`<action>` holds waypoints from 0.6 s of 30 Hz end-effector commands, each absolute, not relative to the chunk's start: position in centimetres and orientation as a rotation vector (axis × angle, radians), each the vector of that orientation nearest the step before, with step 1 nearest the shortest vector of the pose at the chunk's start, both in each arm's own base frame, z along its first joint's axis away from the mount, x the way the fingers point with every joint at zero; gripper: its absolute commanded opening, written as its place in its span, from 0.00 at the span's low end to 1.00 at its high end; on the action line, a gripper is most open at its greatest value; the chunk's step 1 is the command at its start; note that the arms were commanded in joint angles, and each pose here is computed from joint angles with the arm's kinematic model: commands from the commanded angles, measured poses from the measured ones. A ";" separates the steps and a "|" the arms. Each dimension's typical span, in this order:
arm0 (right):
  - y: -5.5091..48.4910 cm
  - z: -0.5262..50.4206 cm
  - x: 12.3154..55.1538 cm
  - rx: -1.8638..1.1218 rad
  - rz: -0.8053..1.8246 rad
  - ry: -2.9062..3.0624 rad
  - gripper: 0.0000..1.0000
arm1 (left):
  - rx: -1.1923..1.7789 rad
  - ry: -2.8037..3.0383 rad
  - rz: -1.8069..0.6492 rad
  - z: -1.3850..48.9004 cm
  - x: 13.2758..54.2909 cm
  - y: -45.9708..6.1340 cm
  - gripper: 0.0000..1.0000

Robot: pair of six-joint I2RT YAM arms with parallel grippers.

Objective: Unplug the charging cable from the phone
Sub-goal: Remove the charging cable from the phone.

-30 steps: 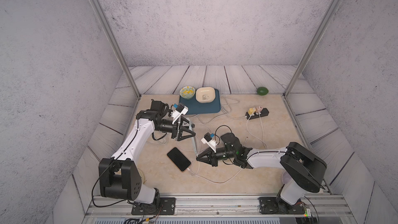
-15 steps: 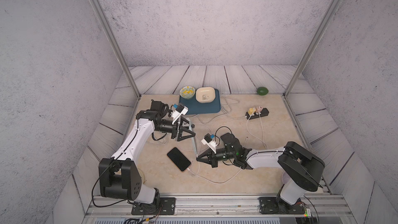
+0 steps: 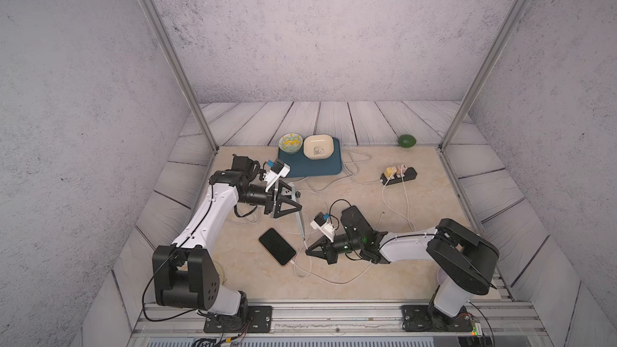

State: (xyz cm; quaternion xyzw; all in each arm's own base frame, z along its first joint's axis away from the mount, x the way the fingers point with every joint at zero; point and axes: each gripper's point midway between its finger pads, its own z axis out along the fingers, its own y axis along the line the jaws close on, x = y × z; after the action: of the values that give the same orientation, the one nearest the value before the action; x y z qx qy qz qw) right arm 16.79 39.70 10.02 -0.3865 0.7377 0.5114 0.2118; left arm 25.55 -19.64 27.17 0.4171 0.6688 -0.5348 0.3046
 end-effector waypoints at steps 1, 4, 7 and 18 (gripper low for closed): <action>38.5 8.9 19.2 -0.967 1.203 2.228 0.01 | 1.109 1.676 -1.437 29.8 24.8 -19.5 0.23; 36.5 7.6 21.2 -0.892 0.950 2.404 0.01 | 1.110 1.676 -1.440 29.7 24.8 -19.5 0.23; 34.4 6.4 22.8 -0.816 0.705 2.533 0.01 | 1.108 1.675 -1.444 29.7 24.8 -19.5 0.22; 28.4 3.6 24.6 -0.667 0.136 2.781 0.02 | 1.109 1.678 -1.446 29.5 24.7 -19.4 0.22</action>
State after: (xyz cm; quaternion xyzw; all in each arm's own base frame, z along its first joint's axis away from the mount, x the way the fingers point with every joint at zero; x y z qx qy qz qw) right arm 24.77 32.46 5.04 -0.2522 0.9415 0.1469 0.1688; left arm 25.09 -19.51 27.36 0.4219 0.6642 -0.5365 0.3050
